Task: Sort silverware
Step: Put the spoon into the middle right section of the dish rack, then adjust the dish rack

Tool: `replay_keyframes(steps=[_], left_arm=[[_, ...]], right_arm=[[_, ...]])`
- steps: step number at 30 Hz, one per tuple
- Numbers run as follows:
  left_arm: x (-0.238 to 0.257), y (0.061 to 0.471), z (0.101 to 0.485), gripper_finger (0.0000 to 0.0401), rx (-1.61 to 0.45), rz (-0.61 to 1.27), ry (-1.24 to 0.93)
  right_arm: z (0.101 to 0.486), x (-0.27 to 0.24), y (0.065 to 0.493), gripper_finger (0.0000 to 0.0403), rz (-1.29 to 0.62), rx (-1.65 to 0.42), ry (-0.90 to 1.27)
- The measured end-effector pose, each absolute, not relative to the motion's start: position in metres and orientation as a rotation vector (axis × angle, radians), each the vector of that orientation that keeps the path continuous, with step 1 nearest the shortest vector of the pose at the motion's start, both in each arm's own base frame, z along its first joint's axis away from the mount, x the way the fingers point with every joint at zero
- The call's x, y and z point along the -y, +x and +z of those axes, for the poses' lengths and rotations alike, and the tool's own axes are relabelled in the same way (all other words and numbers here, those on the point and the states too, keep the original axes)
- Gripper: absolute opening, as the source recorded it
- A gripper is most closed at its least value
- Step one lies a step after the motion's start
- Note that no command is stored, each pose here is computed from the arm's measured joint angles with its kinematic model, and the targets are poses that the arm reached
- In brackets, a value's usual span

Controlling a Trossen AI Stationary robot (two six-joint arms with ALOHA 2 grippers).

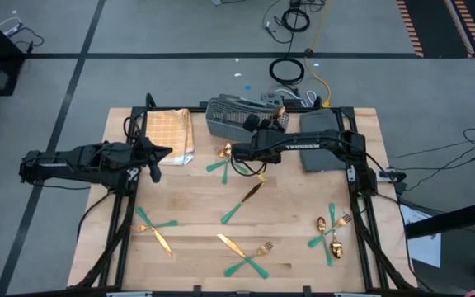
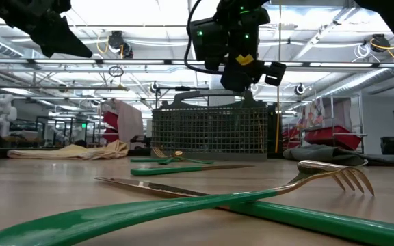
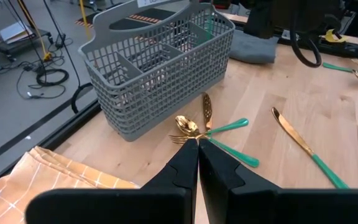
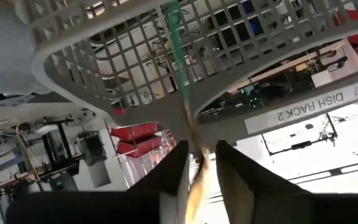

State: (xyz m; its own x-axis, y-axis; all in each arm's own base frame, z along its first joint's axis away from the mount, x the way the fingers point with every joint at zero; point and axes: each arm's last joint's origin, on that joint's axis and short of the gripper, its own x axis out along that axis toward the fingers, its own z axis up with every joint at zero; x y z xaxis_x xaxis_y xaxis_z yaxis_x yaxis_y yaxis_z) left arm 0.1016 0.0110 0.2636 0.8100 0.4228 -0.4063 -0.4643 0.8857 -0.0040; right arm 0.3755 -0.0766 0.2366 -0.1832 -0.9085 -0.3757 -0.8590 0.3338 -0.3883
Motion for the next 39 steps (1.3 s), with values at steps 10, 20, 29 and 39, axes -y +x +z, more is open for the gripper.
replay_keyframes(steps=[10, 20, 29, 39], left_arm=[[-0.011, 0.102, 0.264, 0.0021, -0.409, 0.475, -0.106], [-0.011, 0.101, 0.263, 0.0021, -0.41, 0.477, -0.112], [-0.011, 0.101, 0.263, 0.0021, -0.411, 0.477, -0.113], [-0.011, 0.101, 0.263, 0.0021, -0.412, 0.476, -0.107]], right_arm=[[0.246, 0.078, 0.377, 0.0104, -0.389, -2.027, -1.615], [0.317, 0.053, 0.391, 0.0036, -0.675, -1.476, -0.941], [0.301, 0.044, 0.399, 0.0001, -0.302, -1.355, -0.151], [0.215, 0.07, 0.394, 0.0, -0.311, -1.434, -0.129]])
